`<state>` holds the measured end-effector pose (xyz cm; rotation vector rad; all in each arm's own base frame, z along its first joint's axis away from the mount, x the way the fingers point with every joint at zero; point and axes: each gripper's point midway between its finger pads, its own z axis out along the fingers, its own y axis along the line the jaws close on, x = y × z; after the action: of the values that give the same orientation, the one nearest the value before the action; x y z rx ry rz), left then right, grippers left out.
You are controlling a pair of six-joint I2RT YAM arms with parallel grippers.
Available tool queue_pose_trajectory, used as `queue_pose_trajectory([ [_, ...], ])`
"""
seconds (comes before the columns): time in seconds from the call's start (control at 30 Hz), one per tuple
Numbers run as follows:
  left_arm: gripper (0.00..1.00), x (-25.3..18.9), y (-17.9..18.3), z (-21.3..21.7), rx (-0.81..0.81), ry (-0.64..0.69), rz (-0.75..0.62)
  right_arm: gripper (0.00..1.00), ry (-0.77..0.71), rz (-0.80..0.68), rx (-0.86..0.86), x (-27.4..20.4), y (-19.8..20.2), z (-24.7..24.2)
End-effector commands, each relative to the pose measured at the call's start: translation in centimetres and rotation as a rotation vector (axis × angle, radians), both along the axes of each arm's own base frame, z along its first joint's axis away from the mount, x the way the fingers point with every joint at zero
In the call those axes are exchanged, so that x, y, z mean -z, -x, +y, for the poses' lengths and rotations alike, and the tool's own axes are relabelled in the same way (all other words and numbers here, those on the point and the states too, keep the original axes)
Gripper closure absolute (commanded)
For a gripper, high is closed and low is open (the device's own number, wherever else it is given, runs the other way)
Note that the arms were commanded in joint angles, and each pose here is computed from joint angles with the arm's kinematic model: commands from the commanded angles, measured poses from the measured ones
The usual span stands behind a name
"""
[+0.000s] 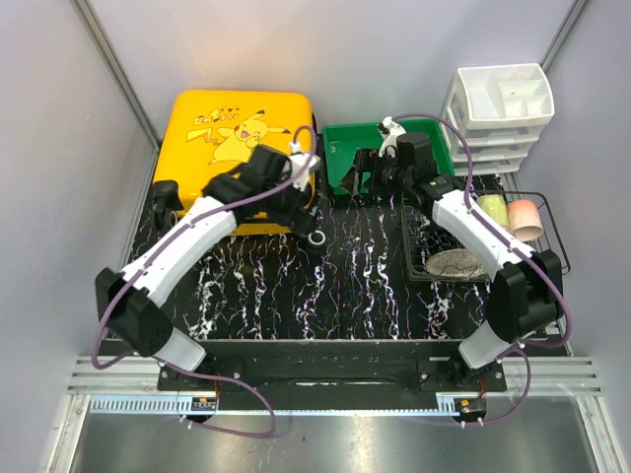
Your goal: Open, take out, and arrange the luggage
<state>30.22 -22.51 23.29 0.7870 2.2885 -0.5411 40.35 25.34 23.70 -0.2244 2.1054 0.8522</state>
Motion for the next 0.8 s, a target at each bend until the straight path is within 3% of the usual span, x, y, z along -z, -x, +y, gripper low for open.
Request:
queue_pose_trajectory([
  [0.0,0.01,1.2,-3.9,-0.9,-0.27,-0.096,-0.065,0.09,0.034,-0.081,0.072,-1.9,-0.2,-2.0],
  [0.23,0.01,4.7,-5.6,-1.7,-0.372,-0.14,0.006,0.09,0.056,-0.099,0.093,-1.8,0.2,-3.4],
  [0.33,0.1,4.7,-6.2,-2.0,-0.378,-0.133,-0.005,0.09,0.055,-0.101,0.089,-1.7,0.3,-3.4],
  [0.43,0.36,3.5,-6.4,-3.0,-0.344,-0.068,-0.009,0.1,0.035,-0.083,0.071,-1.2,0.5,-2.9],
  [0.47,0.48,3.0,-6.4,-3.1,-0.337,-0.052,-0.015,0.11,0.017,-0.078,0.051,-1.3,0.8,-2.5],
  [0.5,0.7,2.0,-6.2,-3.4,-0.315,-0.027,-0.033,0.14,-0.002,-0.058,0.041,-1.0,0.9,-2.2],
  [0.6,1.0,-0.7,-5.7,-3.1,-0.283,0.039,-0.076,0.17,-0.087,-0.042,-0.032,-1.0,1.6,-0.5],
  [0.77,1.0,-8.4,-4.4,-1.0,-0.248,0.215,-0.261,0.21,-0.104,-0.044,-0.056,0.0,1.0,0.3],
])
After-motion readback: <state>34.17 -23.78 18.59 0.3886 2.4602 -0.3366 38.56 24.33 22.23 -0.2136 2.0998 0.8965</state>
